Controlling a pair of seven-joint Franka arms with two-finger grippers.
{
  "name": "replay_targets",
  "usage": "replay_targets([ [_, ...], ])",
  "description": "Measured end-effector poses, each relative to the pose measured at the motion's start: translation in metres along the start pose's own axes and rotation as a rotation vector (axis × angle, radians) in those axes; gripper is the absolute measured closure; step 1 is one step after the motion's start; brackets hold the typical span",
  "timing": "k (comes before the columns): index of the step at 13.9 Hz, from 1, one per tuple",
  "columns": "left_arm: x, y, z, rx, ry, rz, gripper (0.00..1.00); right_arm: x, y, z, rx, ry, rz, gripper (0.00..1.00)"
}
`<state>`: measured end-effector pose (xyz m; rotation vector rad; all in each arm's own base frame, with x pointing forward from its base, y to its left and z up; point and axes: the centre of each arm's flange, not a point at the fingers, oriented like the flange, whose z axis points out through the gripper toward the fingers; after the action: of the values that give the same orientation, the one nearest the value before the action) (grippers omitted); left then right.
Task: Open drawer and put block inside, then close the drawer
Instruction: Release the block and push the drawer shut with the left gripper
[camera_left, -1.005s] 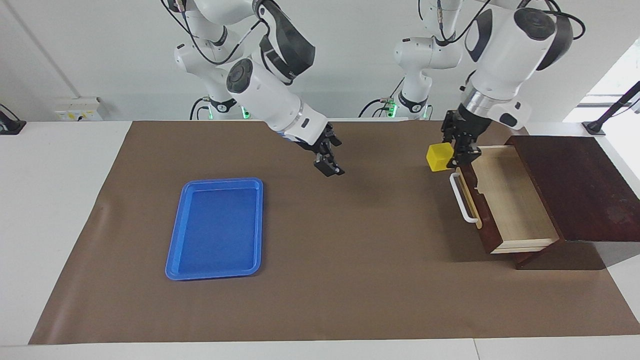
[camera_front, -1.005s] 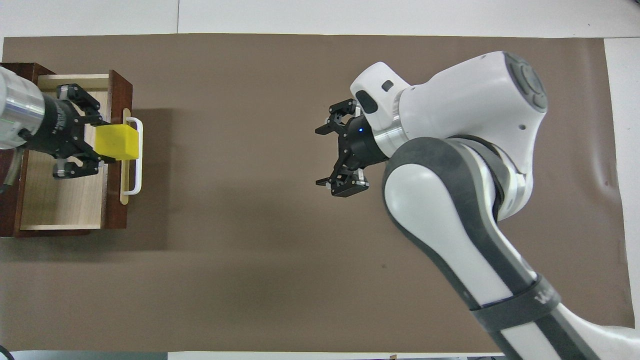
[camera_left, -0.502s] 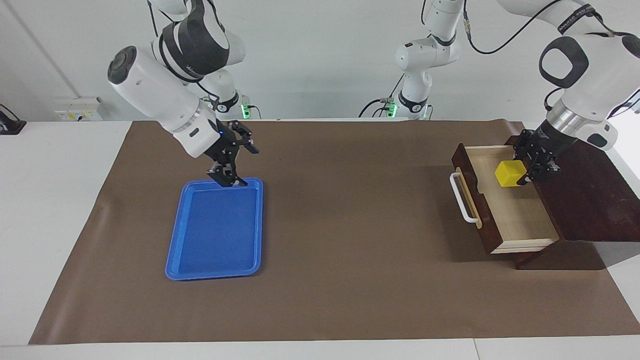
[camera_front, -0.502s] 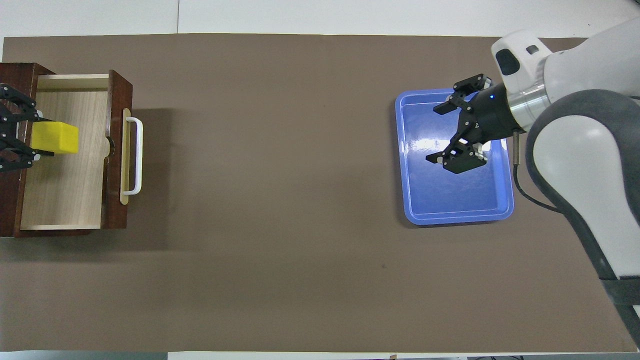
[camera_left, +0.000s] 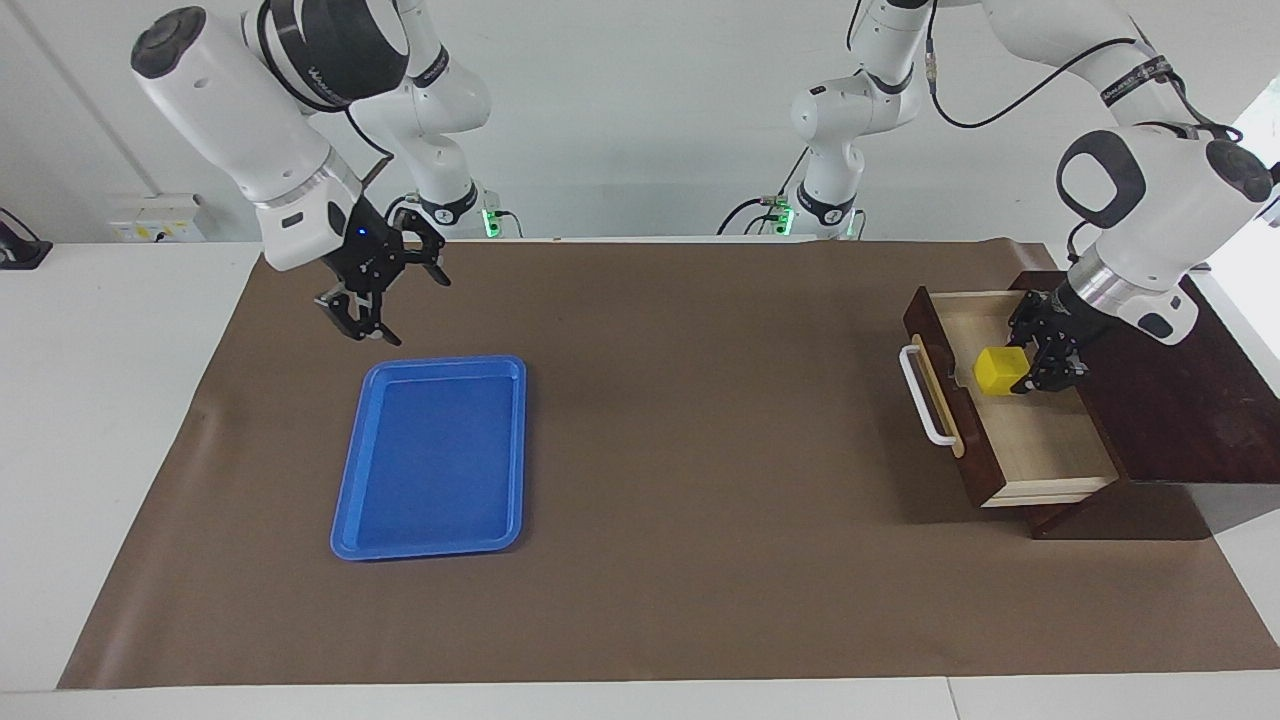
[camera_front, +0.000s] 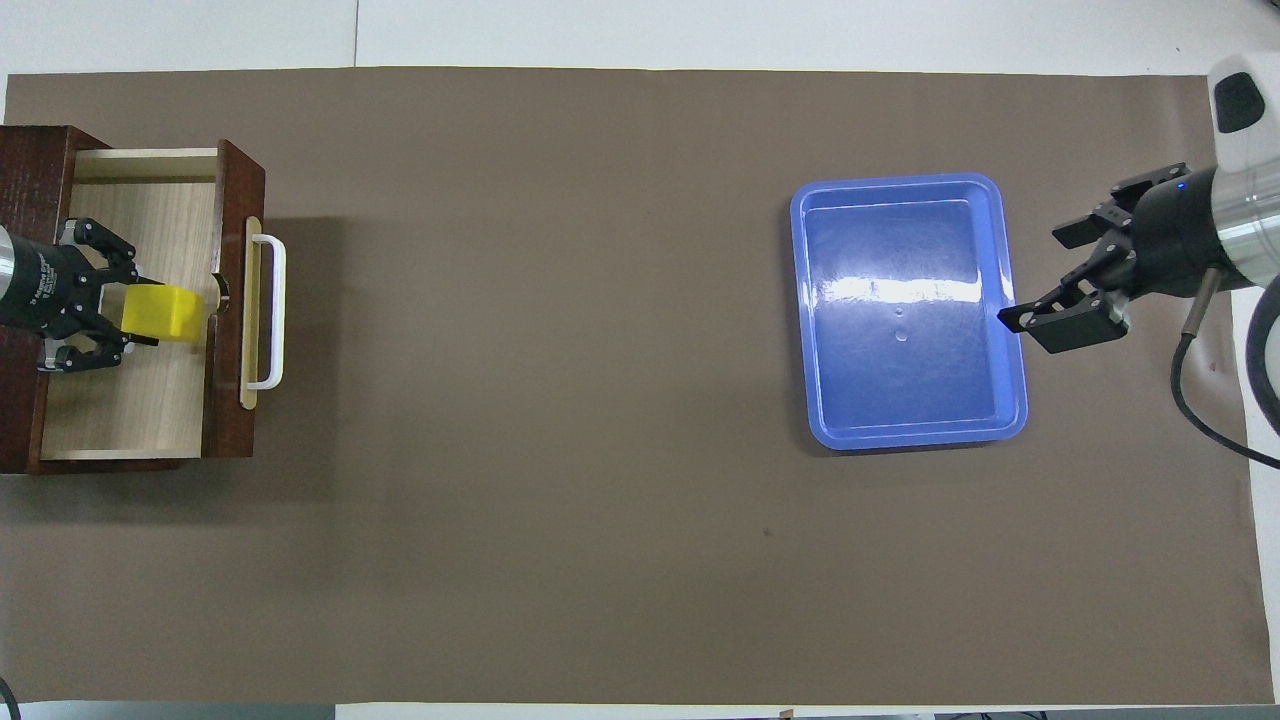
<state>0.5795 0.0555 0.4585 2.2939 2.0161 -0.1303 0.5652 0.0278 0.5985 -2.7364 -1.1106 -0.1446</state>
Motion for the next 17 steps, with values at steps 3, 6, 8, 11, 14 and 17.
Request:
replay_targets([
  [3,-0.002,-0.010,0.002,-0.004,0.005,0.008,0.44,-0.020,0.001,-0.017,-0.074,-0.106,0.197,0.00],
  [6,0.000,-0.009,-0.009,-0.011,0.042,0.041,0.17,-0.033,-0.004,-0.033,-0.109,-0.173,0.429,0.00],
  [8,-0.009,-0.003,-0.037,-0.016,0.045,0.059,0.00,-0.040,-0.004,-0.036,-0.124,-0.203,0.580,0.00],
  [11,-0.073,0.014,-0.073,-0.033,0.045,0.054,0.00,-0.045,-0.001,-0.038,-0.136,-0.207,0.699,0.00],
  [14,-0.155,0.020,-0.036,0.009,0.075,0.054,0.00,-0.050,0.005,-0.041,-0.146,-0.199,0.732,0.00],
  [17,-0.152,0.021,0.015,0.018,0.121,0.026,0.00,-0.050,0.008,-0.042,-0.172,-0.187,0.732,0.00],
])
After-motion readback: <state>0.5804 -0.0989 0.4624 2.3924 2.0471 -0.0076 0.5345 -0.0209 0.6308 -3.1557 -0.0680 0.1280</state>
